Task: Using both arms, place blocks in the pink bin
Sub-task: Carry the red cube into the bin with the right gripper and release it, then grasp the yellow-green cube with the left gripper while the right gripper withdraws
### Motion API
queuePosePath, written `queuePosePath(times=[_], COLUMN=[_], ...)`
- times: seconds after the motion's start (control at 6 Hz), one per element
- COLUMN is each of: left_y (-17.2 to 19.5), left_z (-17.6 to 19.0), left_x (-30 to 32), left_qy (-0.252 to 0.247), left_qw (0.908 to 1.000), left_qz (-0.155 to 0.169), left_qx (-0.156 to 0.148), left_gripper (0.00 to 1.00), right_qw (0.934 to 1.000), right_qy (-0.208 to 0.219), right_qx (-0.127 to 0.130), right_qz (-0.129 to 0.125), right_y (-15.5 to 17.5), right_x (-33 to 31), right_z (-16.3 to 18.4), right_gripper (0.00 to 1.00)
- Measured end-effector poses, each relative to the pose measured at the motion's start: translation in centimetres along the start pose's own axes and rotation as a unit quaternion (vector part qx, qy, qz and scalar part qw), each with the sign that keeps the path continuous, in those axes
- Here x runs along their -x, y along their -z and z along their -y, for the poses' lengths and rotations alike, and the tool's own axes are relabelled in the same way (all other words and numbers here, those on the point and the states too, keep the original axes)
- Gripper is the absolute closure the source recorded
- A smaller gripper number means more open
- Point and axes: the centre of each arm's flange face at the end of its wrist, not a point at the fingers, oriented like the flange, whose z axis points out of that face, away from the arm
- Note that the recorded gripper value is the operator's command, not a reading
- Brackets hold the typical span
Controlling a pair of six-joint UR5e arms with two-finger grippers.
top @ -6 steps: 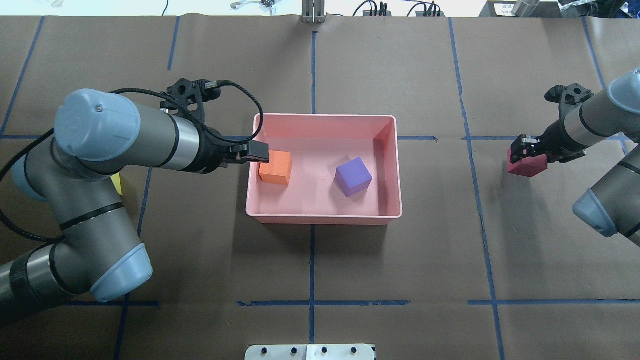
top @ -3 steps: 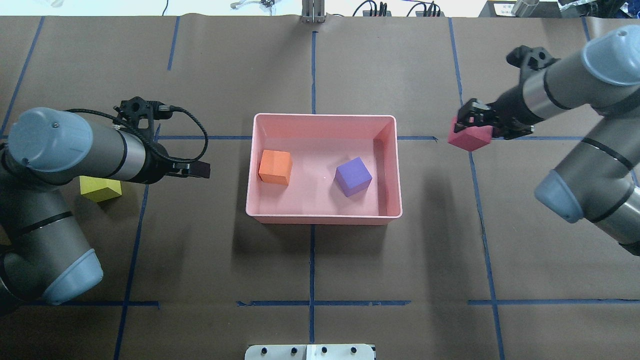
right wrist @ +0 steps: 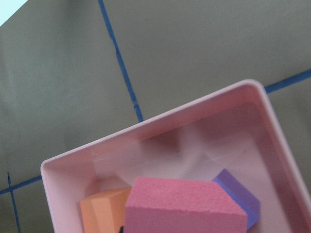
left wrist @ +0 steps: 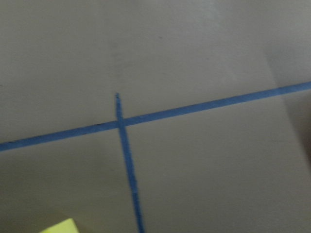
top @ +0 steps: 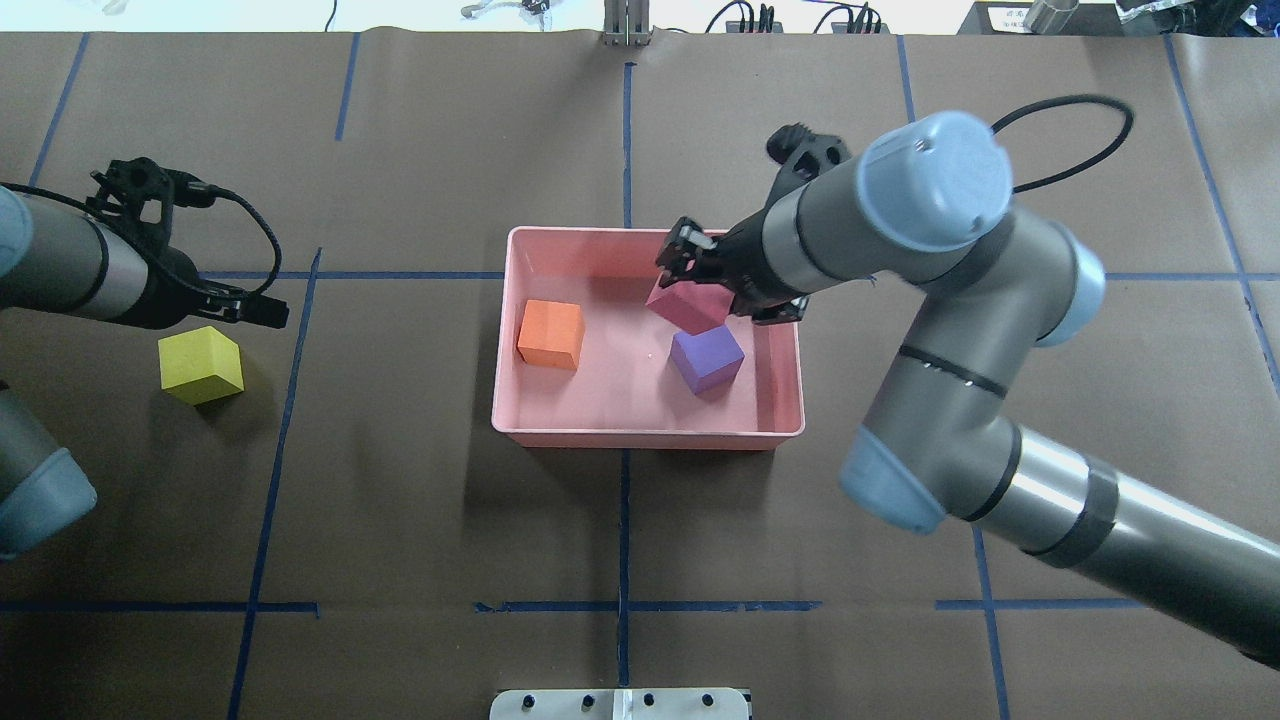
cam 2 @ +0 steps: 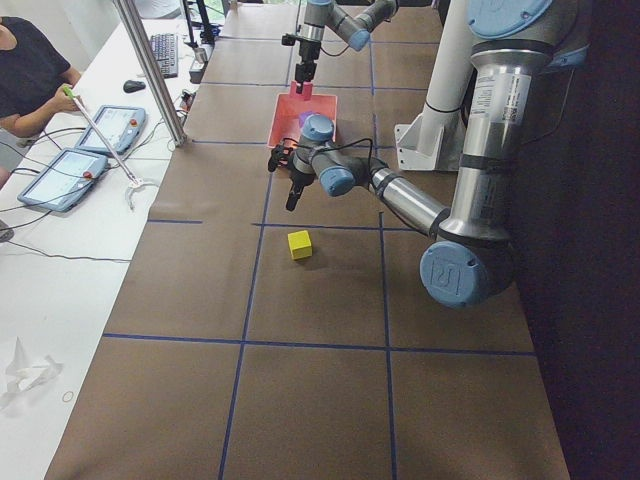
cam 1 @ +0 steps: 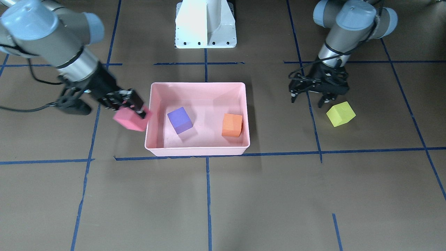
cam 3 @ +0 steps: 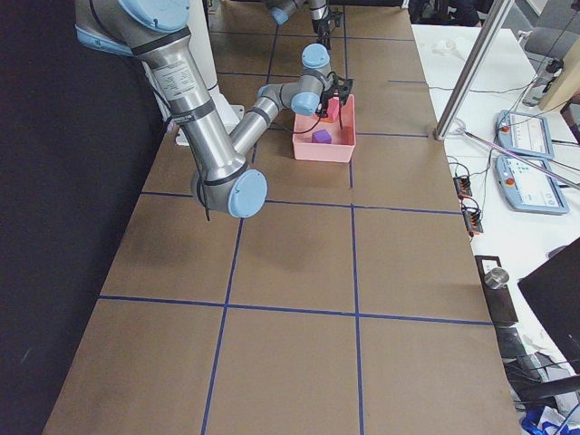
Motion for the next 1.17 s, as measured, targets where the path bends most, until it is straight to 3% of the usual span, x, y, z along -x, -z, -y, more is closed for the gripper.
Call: queuePosePath(times=[0.33,0.67,0.83,1.0,1.17], left_y=[1.3,-0.1,-1.1,-2.1,-3.2], left_z=[0.7,-1.2,-1.8,-2.1,-2.4], left_x=[4.0,7.7,8.7,9.2,9.6], left_qy=[0.008,0.054,0.097,0.130,0.153], left_qw=[0.9996,0.9971,0.9931,0.9883,0.9841], left_qz=[-0.010,0.011,0.021,0.027,0.029], left_qx=[0.023,0.052,0.063,0.074,0.086], left_gripper=[0.00,0.00,0.00,0.00,0.00], right_qw=[0.9998,0.9999,1.0000,0.9998,0.9994], right_qy=[0.000,0.001,-0.006,-0.022,-0.031], right_qx=[-0.008,-0.010,-0.007,0.001,0.010], right_qz=[-0.016,-0.006,0.002,0.000,-0.014], right_y=[-4.4,-3.1,-0.4,3.0,5.8], right_x=[0.9,0.7,-0.1,-2.3,-6.1], right_z=[-3.4,-3.5,-1.2,3.2,7.8], right_gripper=[0.00,0.00,0.00,0.00,0.00])
